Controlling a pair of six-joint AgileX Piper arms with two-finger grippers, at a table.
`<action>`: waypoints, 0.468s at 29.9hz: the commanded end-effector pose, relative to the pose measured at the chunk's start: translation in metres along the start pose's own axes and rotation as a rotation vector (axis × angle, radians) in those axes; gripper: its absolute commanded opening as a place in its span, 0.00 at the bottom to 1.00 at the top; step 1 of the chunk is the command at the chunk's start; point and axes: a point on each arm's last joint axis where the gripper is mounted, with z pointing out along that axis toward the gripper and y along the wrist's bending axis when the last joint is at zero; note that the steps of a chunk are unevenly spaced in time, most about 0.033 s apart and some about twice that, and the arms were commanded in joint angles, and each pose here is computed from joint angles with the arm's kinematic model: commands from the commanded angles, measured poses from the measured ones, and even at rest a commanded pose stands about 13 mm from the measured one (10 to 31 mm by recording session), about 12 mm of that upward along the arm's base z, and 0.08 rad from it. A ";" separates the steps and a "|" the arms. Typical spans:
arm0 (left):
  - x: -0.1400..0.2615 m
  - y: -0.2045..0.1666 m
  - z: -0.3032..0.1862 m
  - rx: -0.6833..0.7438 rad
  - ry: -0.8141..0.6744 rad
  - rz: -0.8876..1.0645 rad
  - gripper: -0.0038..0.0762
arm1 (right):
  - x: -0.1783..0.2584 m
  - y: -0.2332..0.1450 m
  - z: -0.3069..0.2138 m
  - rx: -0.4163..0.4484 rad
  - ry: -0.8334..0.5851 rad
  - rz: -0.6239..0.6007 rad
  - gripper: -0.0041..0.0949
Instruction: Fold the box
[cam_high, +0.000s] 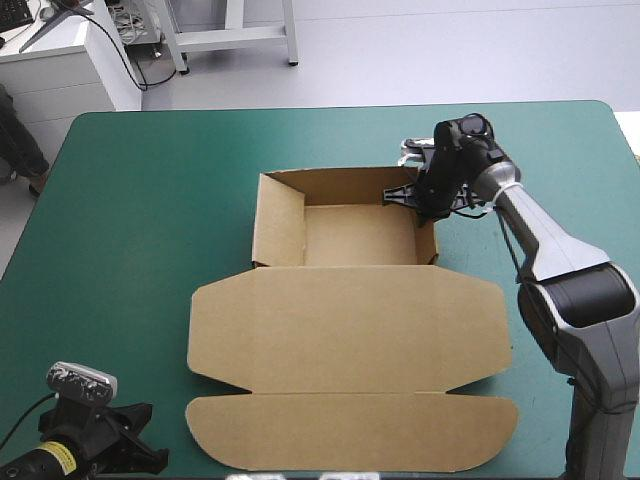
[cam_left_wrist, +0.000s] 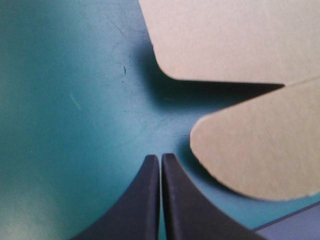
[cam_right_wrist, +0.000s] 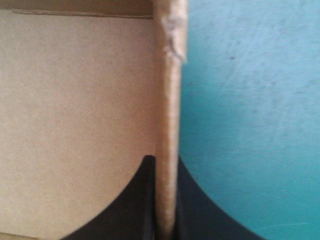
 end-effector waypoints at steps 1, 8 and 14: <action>-0.005 -0.002 -0.009 0.017 -0.100 -0.008 0.04 | -0.003 -0.051 -0.064 0.050 -0.141 0.064 0.02; -0.004 -0.002 -0.011 0.018 -0.116 -0.007 0.04 | 0.012 -0.182 -0.119 0.154 -0.250 0.307 0.02; -0.004 -0.002 -0.011 0.018 -0.116 -0.007 0.04 | 0.036 -0.254 -0.134 0.221 -0.266 0.473 0.02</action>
